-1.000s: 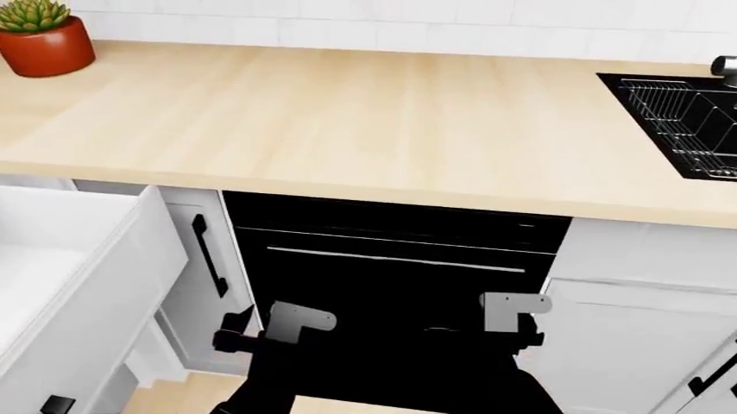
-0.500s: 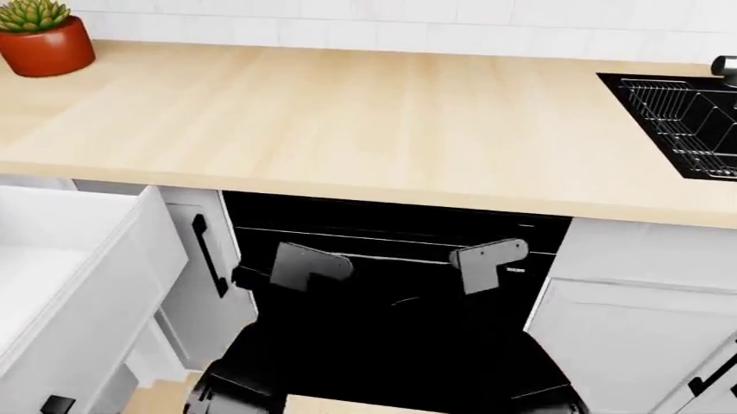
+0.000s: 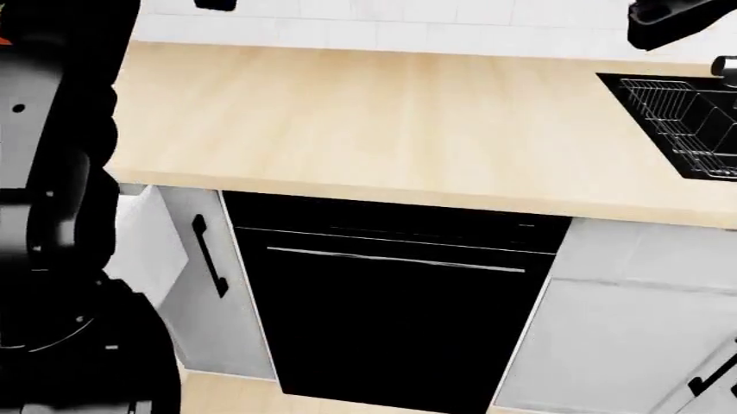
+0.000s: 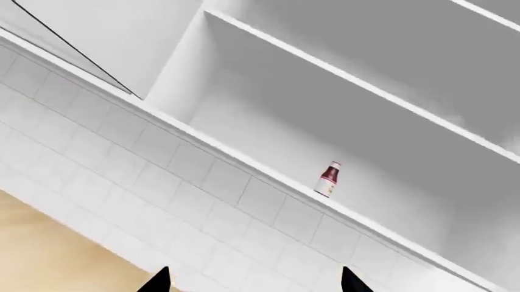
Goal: Pick and place the shaker into the drawer. Then close the cabinet.
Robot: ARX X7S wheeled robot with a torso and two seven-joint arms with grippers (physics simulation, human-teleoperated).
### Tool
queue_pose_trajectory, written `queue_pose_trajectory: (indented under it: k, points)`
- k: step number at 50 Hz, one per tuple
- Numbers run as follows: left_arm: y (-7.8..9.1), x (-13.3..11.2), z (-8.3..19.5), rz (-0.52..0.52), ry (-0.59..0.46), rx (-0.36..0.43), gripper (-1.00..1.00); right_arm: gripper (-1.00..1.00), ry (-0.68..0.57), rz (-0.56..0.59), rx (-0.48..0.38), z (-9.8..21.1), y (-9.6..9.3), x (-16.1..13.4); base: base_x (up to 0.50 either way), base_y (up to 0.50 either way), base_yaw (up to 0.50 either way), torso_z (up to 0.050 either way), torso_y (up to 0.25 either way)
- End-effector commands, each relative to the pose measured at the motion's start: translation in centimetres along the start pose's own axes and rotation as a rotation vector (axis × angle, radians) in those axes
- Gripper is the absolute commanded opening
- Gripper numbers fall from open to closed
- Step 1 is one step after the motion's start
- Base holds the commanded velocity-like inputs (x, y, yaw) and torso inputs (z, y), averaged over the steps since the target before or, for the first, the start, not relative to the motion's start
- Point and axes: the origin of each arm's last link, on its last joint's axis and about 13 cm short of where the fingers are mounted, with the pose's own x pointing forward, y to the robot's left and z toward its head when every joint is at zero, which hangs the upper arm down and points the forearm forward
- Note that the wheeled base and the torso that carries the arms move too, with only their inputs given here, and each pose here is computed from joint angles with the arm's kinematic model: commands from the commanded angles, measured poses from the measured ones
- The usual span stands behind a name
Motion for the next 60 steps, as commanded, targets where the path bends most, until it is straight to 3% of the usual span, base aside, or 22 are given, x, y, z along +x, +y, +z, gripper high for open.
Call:
queue_pose_trajectory:
  k: [1,17,35,60]
  points:
    - [1.5,0.1,3.0,0.069,-0.05,-0.023,1.0,1.0,0.0,-0.106,-0.151,2.5,-2.1,-3.5,0.0,0.0,0.0,0.0,0.0]
    - [3.4,0.4,3.5,0.166,-0.076,-0.033,1.0,1.0,-0.046,-0.164,-0.171,3.8,-3.0,-4.2,0.01,0.0,0.0,0.0,0.0]
    - [2.7,-0.2,2.5,0.154,-0.057,-0.048,1.0,1.0,-0.031,-0.164,-0.195,4.2,-2.7,-4.6,0.5,0.06,0.0,0.0,0.0]
    - [3.1,-0.5,1.7,0.158,-0.043,-0.053,1.0,1.0,-0.04,-0.152,-0.207,4.0,-2.1,-4.8,0.5,0.05,0.0,0.0,0.0]
